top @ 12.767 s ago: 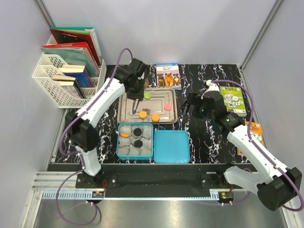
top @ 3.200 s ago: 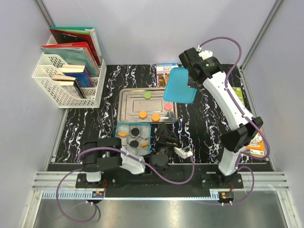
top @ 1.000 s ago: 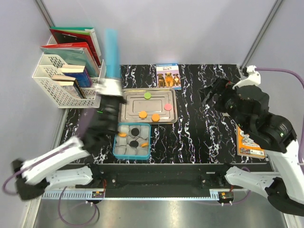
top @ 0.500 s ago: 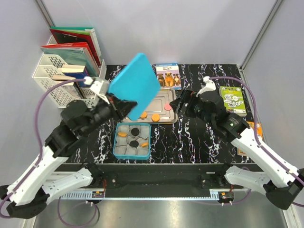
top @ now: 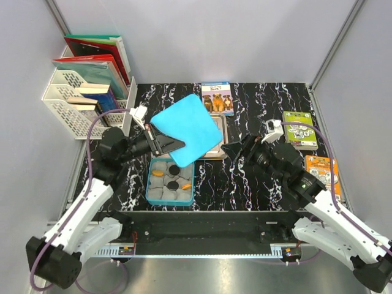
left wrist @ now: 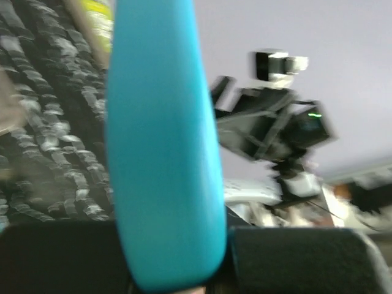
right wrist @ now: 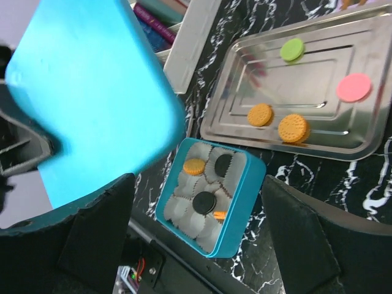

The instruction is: Pack the cookies

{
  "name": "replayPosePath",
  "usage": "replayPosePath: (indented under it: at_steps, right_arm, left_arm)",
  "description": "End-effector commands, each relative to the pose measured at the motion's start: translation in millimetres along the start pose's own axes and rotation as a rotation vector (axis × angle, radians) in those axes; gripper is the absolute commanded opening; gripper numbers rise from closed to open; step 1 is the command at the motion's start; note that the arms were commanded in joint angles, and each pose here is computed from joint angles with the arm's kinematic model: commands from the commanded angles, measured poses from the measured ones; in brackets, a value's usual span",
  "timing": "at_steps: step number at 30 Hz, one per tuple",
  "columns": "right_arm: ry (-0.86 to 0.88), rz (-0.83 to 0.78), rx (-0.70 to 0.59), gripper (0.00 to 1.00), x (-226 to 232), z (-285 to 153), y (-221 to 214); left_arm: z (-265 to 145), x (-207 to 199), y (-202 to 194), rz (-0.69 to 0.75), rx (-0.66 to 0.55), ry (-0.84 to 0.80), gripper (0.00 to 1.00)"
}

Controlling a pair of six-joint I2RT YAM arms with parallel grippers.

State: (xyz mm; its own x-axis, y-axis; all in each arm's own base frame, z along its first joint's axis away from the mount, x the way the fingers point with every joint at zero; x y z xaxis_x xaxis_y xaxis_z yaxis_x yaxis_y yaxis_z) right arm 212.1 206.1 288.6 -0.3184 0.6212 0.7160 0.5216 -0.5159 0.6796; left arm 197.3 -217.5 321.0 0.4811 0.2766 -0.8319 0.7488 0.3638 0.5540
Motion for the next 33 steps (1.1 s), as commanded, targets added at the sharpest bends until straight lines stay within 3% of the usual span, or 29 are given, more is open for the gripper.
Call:
replayPosePath:
  at_steps: [1, 2, 3, 5, 8, 9, 10, 11, 13, 14, 19, 24, 33]
  right_arm:
    - [0.211, 0.05, -0.05, 0.9, 32, -7, 8]
    - [0.244, 0.055, -0.052, 0.91, 35, -10, 10]
    - [0.25, 0.061, -0.058, 0.9, 36, -11, 11]
    - [0.251, 0.059, -0.066, 0.91, 33, -12, 17]
    - [0.263, 0.064, -0.058, 0.9, 33, -11, 26]
    - [0.272, 0.066, -0.066, 0.9, 36, -13, 32]
    - [0.278, 0.062, -0.072, 0.9, 38, -14, 36]
    - [0.281, 0.058, -0.066, 0.9, 38, -14, 38]
    - [0.298, 0.028, -0.068, 0.9, 46, -16, 46]
    - [0.29, 0.016, -0.061, 0.9, 46, -15, 48]
    - [0.232, -0.087, -0.06, 0.9, 56, -26, 68]
    - [0.307, -0.093, 0.088, 0.88, 71, -22, 53]
    - [0.282, -0.082, 0.204, 0.82, 47, -3, 21]
  left_arm:
    - [-23, -76, -4, 0.0, 0.143, -0.461, 0.0]
    - [-19, -66, -7, -0.049, 0.168, -0.468, 0.0]
    - [-28, -76, -8, 0.023, 0.163, -0.54, 0.0]
    - [-31, -77, -11, -0.01, 0.205, -0.554, 0.0]
    - [-29, -70, -19, 0.028, 0.225, -0.509, 0.0]
    - [-23, -56, -22, -0.05, 0.255, -0.43, 0.0]
    - [-24, -54, -27, 0.023, 0.249, -0.425, 0.0]
    - [-22, -46, -32, -0.024, 0.275, -0.375, 0.0]
    - [-22, -40, -37, 0.044, 0.274, -0.346, 0.0]
    - [-21, -32, -39, -0.001, 0.288, -0.283, 0.0]
    - [-20, -27, -41, 0.048, 0.288, -0.265, 0.0]
    - [-18, -28, -41, 0.051, 0.301, -0.27, 0.0]
    - [-19, -28, -43, 0.057, 0.303, -0.278, 0.0]
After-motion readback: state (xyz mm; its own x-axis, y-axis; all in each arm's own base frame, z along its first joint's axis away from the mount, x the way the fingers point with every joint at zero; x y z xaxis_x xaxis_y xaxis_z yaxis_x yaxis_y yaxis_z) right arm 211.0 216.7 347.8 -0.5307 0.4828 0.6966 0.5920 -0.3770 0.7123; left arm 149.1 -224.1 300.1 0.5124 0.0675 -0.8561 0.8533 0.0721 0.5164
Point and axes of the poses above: each gripper's point midway between its finger pads, its own z axis out along the fingers, its own x axis along the line the jaws close on, y = z × x, the point moved 2 cm from there along -z, back along the fingers, and after that the axes turned 3 degrees about z, right-handed, at the moved point
